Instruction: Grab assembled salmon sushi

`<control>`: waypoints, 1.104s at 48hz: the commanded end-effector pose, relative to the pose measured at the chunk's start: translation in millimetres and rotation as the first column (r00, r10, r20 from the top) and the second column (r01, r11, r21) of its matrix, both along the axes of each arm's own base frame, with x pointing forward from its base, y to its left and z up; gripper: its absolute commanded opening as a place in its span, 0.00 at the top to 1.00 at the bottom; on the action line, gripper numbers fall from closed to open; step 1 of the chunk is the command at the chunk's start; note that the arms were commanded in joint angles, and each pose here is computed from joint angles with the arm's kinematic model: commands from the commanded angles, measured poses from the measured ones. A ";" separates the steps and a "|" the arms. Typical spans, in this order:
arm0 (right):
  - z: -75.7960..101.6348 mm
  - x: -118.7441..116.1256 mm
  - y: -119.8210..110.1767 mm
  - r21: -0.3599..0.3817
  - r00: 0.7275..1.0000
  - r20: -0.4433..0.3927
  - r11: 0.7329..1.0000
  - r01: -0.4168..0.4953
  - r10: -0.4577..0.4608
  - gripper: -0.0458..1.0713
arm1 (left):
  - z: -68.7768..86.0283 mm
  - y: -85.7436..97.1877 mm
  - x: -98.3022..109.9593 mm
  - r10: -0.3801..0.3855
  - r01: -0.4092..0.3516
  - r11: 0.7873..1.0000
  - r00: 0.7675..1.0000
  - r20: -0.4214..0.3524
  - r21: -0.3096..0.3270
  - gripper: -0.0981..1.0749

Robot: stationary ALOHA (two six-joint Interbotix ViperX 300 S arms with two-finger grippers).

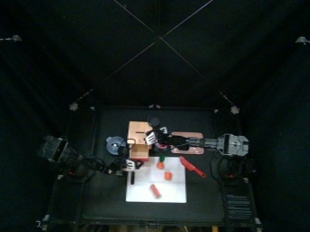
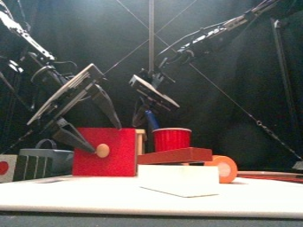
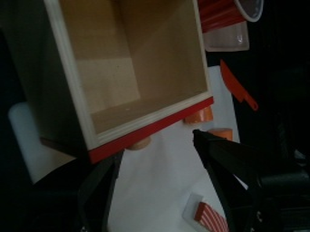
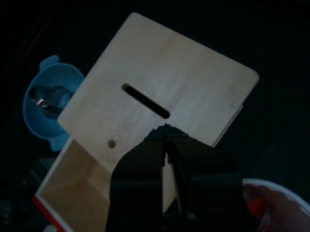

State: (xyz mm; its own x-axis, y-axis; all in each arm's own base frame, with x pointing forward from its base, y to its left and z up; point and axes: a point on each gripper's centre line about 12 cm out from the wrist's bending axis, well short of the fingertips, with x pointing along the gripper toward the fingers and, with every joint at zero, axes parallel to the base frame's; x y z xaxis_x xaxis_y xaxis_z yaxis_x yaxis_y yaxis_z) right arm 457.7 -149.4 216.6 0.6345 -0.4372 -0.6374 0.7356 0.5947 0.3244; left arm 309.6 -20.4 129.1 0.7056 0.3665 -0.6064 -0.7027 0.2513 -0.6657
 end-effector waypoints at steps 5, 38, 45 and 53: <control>39.9 -2.2 9.0 -0.039 0.997 0.078 0.999 -0.025 0.028 0.93 | 11.6 -0.6 -9.4 -0.002 0.001 1.000 0.999 0.037 0.011 0.10; 32.5 -67.6 192.6 0.283 0.958 0.104 0.915 -0.288 0.269 0.71 | 50.1 -3.0 -40.5 -0.319 0.272 0.924 0.936 0.148 0.269 0.10; 19.6 -70.2 228.5 0.360 0.947 0.081 0.877 -0.318 0.310 0.50 | 51.8 -1.1 -46.4 -0.340 0.286 0.913 0.928 0.152 0.292 0.10; 0.2 -61.5 248.6 0.355 0.934 0.032 0.869 -0.344 0.356 0.28 | 53.9 3.4 -47.2 -0.344 0.284 0.906 0.926 0.154 0.315 0.10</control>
